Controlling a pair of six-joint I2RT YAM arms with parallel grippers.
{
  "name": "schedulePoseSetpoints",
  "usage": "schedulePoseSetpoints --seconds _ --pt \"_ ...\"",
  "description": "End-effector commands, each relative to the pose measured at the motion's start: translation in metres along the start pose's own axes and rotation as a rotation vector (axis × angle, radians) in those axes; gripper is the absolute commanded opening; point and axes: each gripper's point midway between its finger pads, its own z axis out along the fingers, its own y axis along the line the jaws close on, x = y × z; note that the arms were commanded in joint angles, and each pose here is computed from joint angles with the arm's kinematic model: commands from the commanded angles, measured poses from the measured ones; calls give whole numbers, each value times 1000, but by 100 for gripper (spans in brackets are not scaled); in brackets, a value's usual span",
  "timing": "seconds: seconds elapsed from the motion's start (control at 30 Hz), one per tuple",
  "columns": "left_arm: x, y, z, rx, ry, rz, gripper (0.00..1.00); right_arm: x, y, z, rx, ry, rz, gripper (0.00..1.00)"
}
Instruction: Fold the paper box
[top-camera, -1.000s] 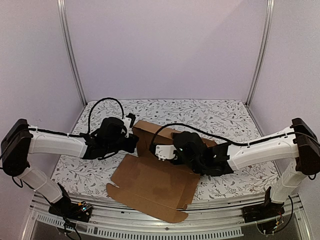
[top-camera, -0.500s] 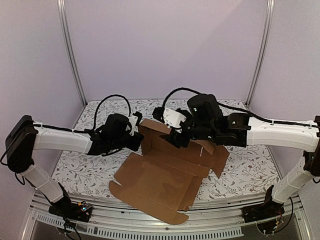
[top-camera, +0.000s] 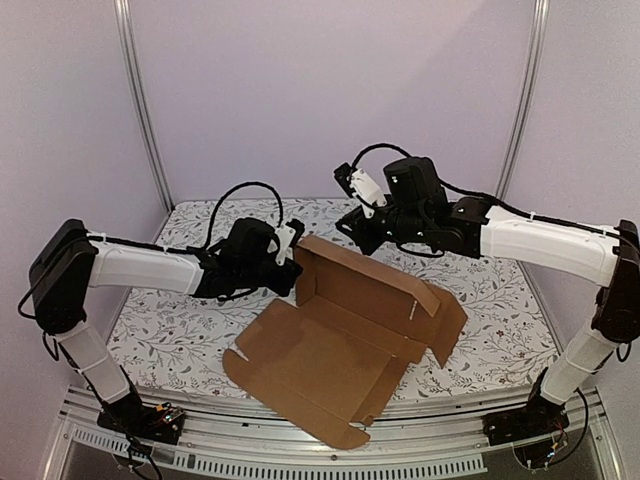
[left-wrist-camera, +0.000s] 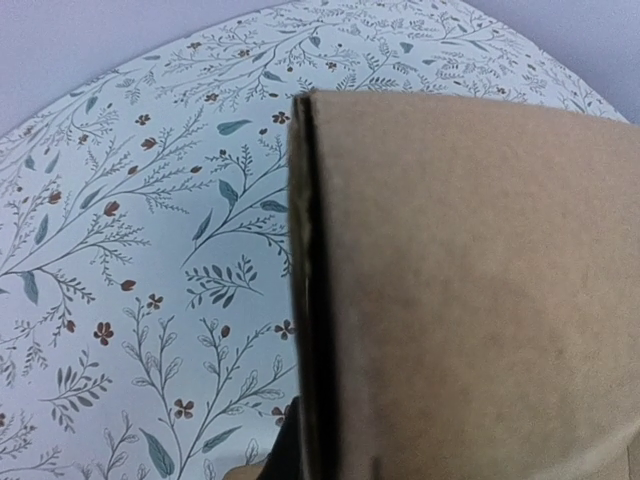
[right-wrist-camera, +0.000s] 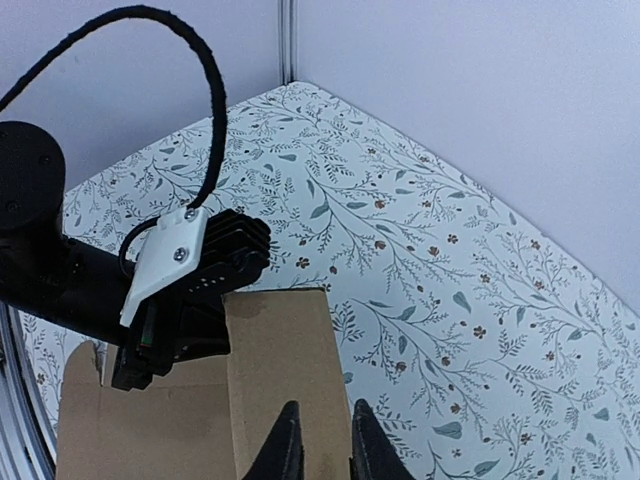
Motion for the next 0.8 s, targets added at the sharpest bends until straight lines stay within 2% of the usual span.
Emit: schedulePoseSetpoints --seconds 0.0,0.03,0.5,0.77 --pt "4 -11 7 31 10 31 0 8 -2 21 -12 20 105 3" --pt "3 -11 7 35 2 33 0 8 -2 25 -14 17 116 0" --pt "12 -13 18 40 -3 31 3 5 8 76 -98 5 221 0" --pt "14 -16 21 48 -13 22 7 20 11 98 -113 43 246 0"
